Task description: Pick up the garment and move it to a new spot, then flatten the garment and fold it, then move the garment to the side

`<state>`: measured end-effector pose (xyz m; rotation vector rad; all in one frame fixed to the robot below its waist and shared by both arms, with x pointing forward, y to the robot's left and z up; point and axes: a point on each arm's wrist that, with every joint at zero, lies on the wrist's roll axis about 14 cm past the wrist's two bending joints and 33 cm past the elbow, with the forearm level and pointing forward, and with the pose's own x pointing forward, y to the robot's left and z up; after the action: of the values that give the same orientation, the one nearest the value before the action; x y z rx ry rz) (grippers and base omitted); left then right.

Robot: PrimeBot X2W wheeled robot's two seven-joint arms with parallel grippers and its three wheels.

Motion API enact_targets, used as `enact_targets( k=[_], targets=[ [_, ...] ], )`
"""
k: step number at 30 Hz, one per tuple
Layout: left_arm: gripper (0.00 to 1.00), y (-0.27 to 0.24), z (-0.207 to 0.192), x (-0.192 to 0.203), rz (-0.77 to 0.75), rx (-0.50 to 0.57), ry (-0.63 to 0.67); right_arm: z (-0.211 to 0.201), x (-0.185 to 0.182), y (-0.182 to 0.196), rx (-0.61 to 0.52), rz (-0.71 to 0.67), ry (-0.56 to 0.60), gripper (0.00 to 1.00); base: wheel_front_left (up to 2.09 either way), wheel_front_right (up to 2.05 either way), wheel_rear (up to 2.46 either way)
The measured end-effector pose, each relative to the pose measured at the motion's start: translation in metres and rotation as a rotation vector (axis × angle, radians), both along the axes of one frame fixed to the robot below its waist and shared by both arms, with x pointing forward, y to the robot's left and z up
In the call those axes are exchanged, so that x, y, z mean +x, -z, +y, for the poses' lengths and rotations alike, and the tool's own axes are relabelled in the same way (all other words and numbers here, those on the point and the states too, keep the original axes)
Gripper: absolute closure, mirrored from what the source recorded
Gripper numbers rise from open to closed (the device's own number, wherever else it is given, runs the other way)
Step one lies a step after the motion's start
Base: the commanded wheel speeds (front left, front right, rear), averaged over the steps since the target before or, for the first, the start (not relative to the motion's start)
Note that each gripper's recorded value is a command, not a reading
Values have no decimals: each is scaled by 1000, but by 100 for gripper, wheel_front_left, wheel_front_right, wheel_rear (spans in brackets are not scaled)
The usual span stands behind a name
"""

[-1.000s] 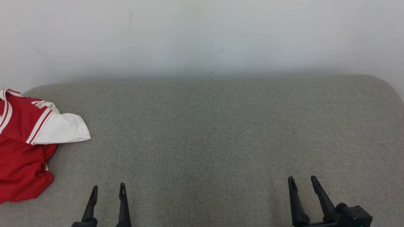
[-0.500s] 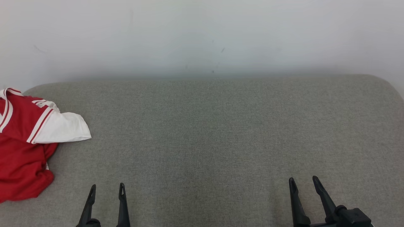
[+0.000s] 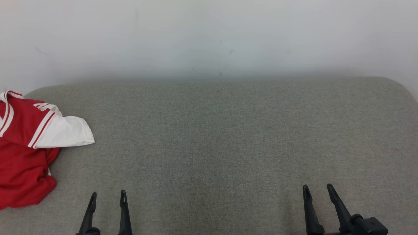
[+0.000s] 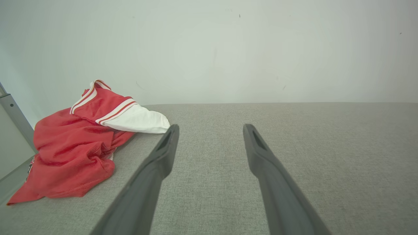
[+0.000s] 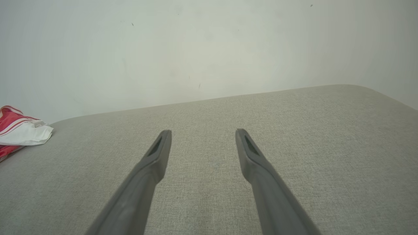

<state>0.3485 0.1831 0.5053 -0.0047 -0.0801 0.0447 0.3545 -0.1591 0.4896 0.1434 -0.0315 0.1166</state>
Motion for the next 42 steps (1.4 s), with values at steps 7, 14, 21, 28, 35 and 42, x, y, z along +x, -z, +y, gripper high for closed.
enact_targets(
  k=[7, 14, 21, 28, 35, 42],
  targets=[
    [0, 4, 0, -1, 11, -22, 2, 0, 0, 1, 2, 4, 1, 0, 0, 0, 0],
    [0, 5, 1, -1, 14, -35, 1, 0, 0, 1, 4, 5, 1, 0, 0, 0, 0],
    [0, 5, 1, -2, 16, -38, 4, 0, 0, 2, 4, 6, -1, 0, 0, 0, 0],
    [0, 6, 3, -4, 19, -39, -3, 2, 1, 2, 6, 7, -6, 0, 0, 0, 0],
    [0, 7, 19, -15, 20, -40, -56, 18, 5, 4, 12, 14, -55, 0, 0, 0, 0],
    [0, 10, 42, -34, 28, -41, -132, 40, 10, 10, 16, 33, -124, 0, 0, 0, 0]
  ],
)
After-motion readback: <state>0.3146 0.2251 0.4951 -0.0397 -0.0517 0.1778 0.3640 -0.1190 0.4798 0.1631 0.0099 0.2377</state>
